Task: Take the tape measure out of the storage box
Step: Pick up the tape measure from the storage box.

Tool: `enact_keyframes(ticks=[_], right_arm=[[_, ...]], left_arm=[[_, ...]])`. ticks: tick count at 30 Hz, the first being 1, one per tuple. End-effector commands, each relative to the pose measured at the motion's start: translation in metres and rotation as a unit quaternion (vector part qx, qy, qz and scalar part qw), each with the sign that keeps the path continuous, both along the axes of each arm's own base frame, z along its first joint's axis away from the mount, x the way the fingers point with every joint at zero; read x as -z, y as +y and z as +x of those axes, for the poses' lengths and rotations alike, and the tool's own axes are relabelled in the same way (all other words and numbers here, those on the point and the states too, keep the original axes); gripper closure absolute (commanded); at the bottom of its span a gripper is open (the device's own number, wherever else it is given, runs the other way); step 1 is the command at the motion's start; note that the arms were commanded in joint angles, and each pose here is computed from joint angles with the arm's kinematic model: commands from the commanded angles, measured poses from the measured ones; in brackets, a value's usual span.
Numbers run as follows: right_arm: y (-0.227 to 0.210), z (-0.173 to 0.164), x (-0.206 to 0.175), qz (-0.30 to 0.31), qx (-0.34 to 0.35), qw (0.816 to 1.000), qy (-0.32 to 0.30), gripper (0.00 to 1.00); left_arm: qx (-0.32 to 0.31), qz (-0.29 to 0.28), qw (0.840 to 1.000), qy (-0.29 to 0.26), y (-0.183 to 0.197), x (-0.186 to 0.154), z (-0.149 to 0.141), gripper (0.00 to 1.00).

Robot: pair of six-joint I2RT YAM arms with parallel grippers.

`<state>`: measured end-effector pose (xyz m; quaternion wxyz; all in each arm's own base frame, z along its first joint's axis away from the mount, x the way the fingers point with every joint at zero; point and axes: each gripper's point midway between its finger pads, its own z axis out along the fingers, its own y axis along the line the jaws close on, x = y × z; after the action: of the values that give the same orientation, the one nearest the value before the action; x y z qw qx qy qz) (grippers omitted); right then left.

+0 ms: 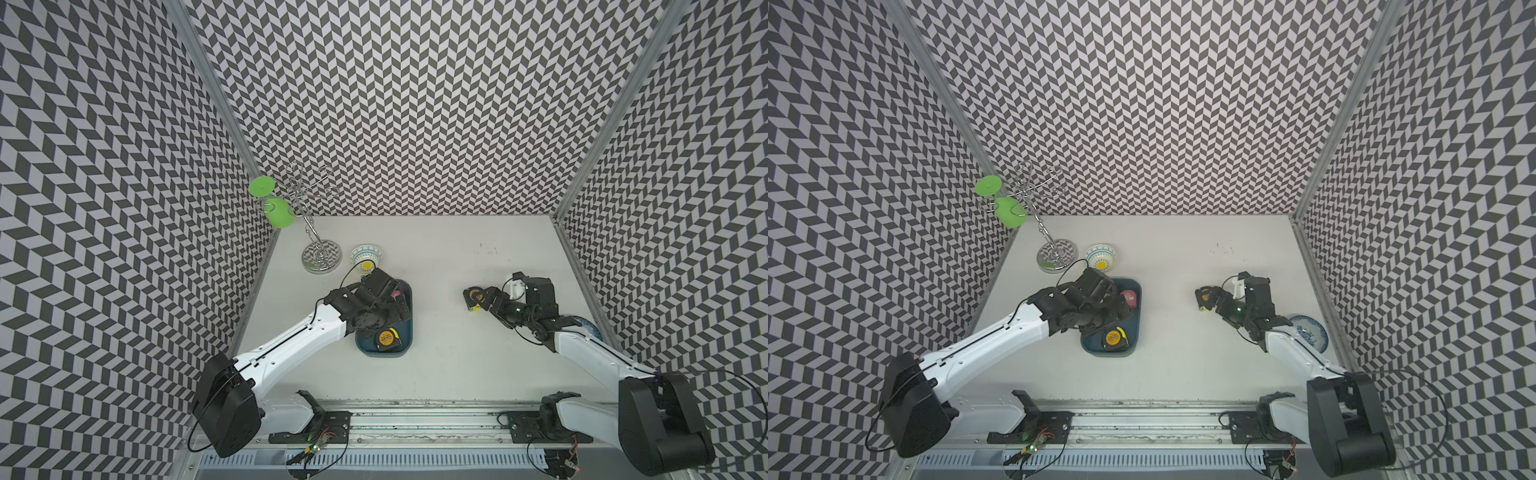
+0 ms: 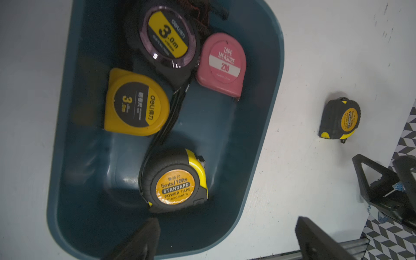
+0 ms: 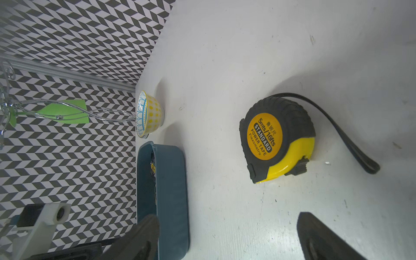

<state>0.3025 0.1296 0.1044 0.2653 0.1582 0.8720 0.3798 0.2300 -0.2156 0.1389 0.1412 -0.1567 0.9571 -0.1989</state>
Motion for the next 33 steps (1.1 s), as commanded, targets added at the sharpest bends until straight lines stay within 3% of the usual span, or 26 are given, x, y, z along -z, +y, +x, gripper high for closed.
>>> enact_keyframes(ticks=[1, 18, 33], right_arm=[[-0.002, -0.002, -0.011, -0.007, -0.001, 1.0, -0.012, 0.0], [0.0, -0.013, -0.033, 0.005, -0.006, 1.0, -0.029, 0.0], [0.001, -0.009, -0.032, 0.011, -0.005, 1.0, -0.028, 0.0]], left_arm=[[-0.023, 0.005, 0.999, 0.04, 0.005, 0.014, -0.015, 0.0], [0.014, 0.099, 0.991, 0.085, 0.015, 0.071, -0.016, 0.0], [0.041, 0.143, 0.985, 0.086, 0.011, 0.094, -0.001, 0.0]])
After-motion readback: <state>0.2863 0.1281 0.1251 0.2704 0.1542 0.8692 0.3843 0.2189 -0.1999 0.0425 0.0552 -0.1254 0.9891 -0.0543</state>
